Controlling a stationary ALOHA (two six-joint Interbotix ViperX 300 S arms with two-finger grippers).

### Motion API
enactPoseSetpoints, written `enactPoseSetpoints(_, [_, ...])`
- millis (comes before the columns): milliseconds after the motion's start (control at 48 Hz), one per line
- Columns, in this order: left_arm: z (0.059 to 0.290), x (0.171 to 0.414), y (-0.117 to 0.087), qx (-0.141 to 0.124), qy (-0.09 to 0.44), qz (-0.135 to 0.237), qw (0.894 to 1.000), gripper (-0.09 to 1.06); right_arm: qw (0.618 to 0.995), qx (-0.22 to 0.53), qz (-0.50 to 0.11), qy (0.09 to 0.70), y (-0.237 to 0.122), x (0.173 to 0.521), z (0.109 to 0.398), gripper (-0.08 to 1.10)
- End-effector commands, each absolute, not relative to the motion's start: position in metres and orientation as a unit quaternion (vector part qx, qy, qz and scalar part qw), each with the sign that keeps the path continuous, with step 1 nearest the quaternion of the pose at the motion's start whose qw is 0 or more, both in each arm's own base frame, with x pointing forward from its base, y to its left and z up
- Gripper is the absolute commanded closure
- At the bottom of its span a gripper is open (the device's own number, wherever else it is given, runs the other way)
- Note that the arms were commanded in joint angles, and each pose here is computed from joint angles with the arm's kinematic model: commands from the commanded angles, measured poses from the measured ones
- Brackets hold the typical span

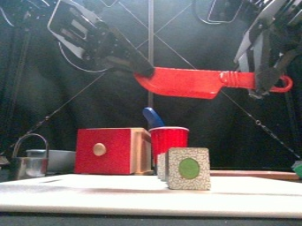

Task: Place sushi on board then cut the sushi with the knife then place the pieces on the plate
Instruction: Cut the sushi into 4 pieces

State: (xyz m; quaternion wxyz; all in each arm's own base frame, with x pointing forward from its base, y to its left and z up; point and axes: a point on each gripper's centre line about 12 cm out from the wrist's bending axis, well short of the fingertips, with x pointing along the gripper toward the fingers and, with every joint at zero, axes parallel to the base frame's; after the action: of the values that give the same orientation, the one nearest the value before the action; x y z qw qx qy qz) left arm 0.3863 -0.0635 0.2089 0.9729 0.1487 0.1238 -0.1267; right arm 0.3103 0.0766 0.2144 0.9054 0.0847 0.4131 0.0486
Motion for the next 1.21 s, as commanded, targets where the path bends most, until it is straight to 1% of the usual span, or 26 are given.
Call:
enactPoseSetpoints(21, [0.223,0.386,-0.058,0.143,0.078,-0.119,0.979,0.26,0.916,0.092,0.051,0.388,0.075,0.313,0.231,0.57])
enactPoseSetpoints(104, [0.232,0.382,-0.059,0.138,0.049,-0.118,0.982,0.17,0.914,0.094,0.050,0.392,0.074,0.309,0.228,0.57])
enactPoseSetpoints(188, [0.241,0.377,-0.055,0.130,0.020,-0.111,0.985,0.12,0.912,0.101,0.049,0.394,0.074,0.305,0.227,0.57])
enactPoseSetpoints(250, [0.245,0.374,-0.052,0.123,0.001,-0.103,0.987,0.11,0.910,0.112,0.048,0.395,0.074,0.302,0.227,0.57])
enactPoseSetpoints(375, [0.247,0.368,-0.047,0.119,-0.026,-0.097,0.988,0.11,0.897,0.154,0.044,0.412,0.074,0.289,0.224,0.57])
enactPoseSetpoints(562, [0.246,0.369,-0.046,0.118,-0.037,-0.096,0.988,0.11,0.843,0.298,-0.004,0.449,0.066,0.260,0.213,0.57])
enactPoseSetpoints(667, [0.244,0.370,-0.046,0.119,-0.036,-0.097,0.988,0.11,0.810,0.374,-0.033,0.451,0.064,0.248,0.213,0.57])
enactPoseSetpoints(792, [0.241,0.372,-0.046,0.122,-0.034,-0.099,0.987,0.11,0.770,0.456,-0.067,0.442,0.064,0.242,0.217,0.57])
enactPoseSetpoints(854, [0.240,0.372,-0.046,0.124,-0.032,-0.098,0.987,0.11,0.736,0.504,-0.094,0.441,0.066,0.240,0.214,0.57])
enactPoseSetpoints(1021, [0.236,0.371,-0.046,0.131,-0.027,-0.098,0.986,0.11,0.670,0.570,-0.153,0.450,0.074,0.235,0.201,0.57])
enactPoseSetpoints(1062, [0.236,0.371,-0.046,0.132,-0.029,-0.098,0.986,0.11,0.659,0.577,-0.169,0.452,0.075,0.233,0.197,0.57])
enactPoseSetpoints(1208, [0.235,0.372,-0.046,0.134,-0.026,-0.098,0.986,0.11,0.638,0.597,-0.210,0.438,0.072,0.231,0.191,0.56])
